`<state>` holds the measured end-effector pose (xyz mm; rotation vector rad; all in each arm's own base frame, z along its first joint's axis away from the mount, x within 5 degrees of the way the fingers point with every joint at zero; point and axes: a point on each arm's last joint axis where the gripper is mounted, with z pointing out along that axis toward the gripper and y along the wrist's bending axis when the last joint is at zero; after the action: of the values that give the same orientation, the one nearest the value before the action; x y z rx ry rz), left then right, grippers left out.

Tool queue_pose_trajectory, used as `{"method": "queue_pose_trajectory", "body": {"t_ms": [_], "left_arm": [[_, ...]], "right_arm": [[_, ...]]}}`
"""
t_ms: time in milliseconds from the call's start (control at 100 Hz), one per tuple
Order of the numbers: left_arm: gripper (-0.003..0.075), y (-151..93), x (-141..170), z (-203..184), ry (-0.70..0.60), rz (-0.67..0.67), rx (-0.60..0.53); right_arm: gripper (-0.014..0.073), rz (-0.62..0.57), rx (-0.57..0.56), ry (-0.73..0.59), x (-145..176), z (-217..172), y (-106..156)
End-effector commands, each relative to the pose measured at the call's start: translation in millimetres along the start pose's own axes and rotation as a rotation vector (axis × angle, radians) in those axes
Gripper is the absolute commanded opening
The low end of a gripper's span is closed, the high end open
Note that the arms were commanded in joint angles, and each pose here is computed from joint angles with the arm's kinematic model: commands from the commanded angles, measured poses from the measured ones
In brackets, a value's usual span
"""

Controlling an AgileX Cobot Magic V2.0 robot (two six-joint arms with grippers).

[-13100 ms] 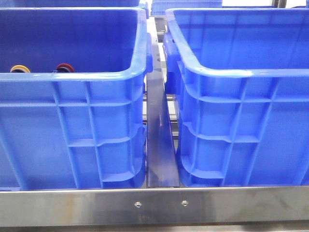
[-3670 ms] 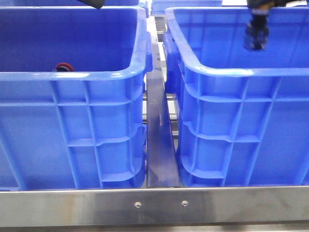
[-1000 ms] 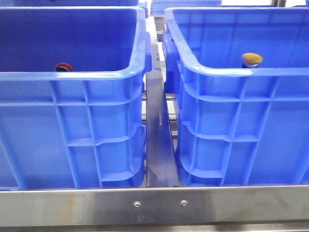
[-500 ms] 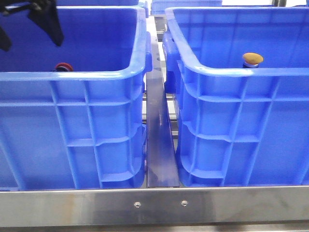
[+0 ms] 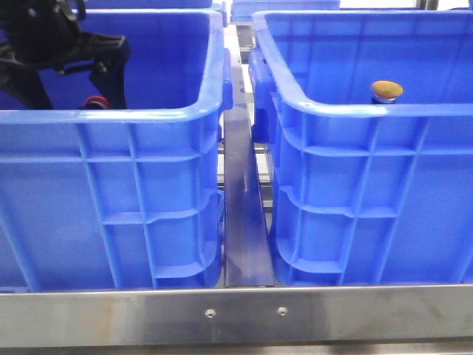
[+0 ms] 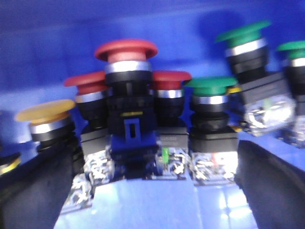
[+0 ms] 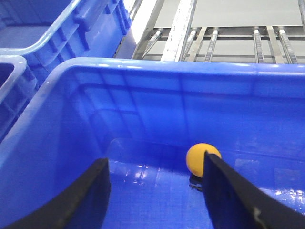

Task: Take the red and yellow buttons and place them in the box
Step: 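Reach the left gripper into the button bin and grasp a red button, then lift the red button with the left gripper toward the right gripper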

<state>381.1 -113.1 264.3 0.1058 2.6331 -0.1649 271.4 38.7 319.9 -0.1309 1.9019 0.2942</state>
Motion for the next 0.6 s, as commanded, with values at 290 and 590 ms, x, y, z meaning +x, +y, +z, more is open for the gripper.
{"method": "queue_pose_trajectory", "body": {"t_ms": [290,590], "left_arm": [[0.0424,-2.6,-14.1,-16.3,-0.099,-0.011,0.021],[0.0146,-2.7,-14.9,-19.0,-0.109,-0.010,0.022]], "right_arm": [[0.0456,-0.010,0.011,-0.061,-15.2,-9.6,0.8],[0.0456,-0.010,0.012,-0.061,-15.2,-9.6,0.8]]}}
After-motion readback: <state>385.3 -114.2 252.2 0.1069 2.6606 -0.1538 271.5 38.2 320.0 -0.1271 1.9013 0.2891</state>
